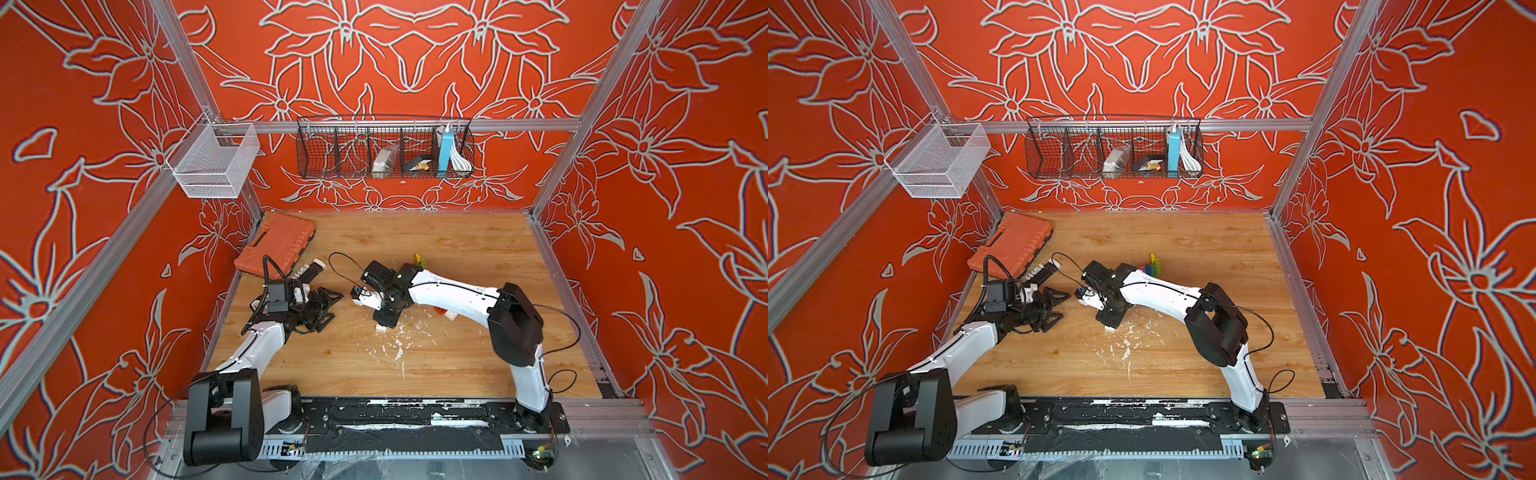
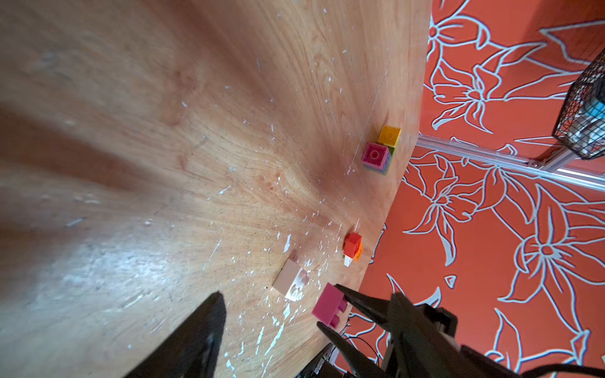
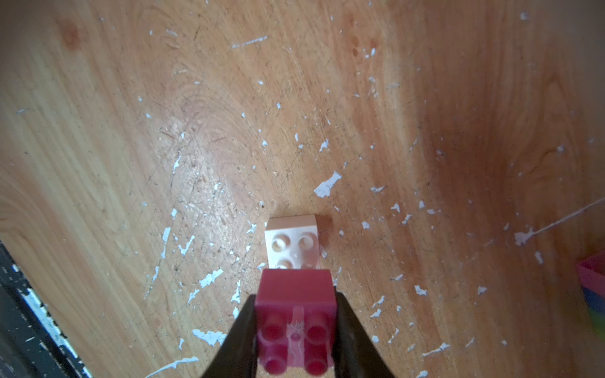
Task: Assemble the letter r with lego
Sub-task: Assemble the lego brick with the lego brick.
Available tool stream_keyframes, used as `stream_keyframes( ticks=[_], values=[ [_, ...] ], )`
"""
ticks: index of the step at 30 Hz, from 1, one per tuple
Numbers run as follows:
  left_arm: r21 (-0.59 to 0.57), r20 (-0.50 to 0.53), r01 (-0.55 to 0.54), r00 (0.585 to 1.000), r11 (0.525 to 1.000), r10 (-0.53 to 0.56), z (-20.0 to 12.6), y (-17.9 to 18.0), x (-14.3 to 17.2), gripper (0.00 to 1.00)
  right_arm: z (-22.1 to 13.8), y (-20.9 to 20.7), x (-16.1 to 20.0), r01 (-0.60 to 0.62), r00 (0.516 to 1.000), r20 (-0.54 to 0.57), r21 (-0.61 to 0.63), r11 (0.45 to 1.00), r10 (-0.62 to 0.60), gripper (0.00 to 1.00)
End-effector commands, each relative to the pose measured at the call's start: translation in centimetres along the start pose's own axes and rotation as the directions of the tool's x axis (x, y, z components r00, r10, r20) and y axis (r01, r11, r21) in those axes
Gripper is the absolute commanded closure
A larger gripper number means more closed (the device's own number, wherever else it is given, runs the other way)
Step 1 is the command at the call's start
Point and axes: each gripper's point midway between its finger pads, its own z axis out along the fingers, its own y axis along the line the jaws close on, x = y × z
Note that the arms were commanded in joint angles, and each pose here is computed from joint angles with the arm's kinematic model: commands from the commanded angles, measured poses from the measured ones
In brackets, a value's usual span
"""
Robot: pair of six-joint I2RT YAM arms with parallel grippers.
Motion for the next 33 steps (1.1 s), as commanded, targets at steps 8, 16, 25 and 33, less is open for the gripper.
stream_keyframes(
  ticks=[8,16,25,33],
  values=[
    [0.044,0.013,0.018,1.000,0.999,-0.019,-1.4,-0.1,-0.5,0.21,1.1,0.0,0.4,0.020,0.995,-0.096,0.001,1.000,-0.020,1.00],
    [0.051,0.004,0.010,1.000,0.999,-0.011,-1.4,-0.4,-0.7,0.21,2.1,0.1,0.5,0.009,0.993,-0.117,-0.012,1.000,-0.010,1.00],
    [0.051,-0.002,0.001,1.000,0.999,-0.001,-1.4,-0.5,-0.6,0.22,3.0,0.6,0.6,-0.011,0.991,-0.134,-0.041,0.999,0.005,1.00],
    [0.050,-0.002,-0.002,1.000,0.999,0.002,-1.4,-0.4,-0.5,0.22,3.5,1.0,2.1,-0.035,0.982,-0.186,-0.052,0.998,0.025,1.00]
  ],
)
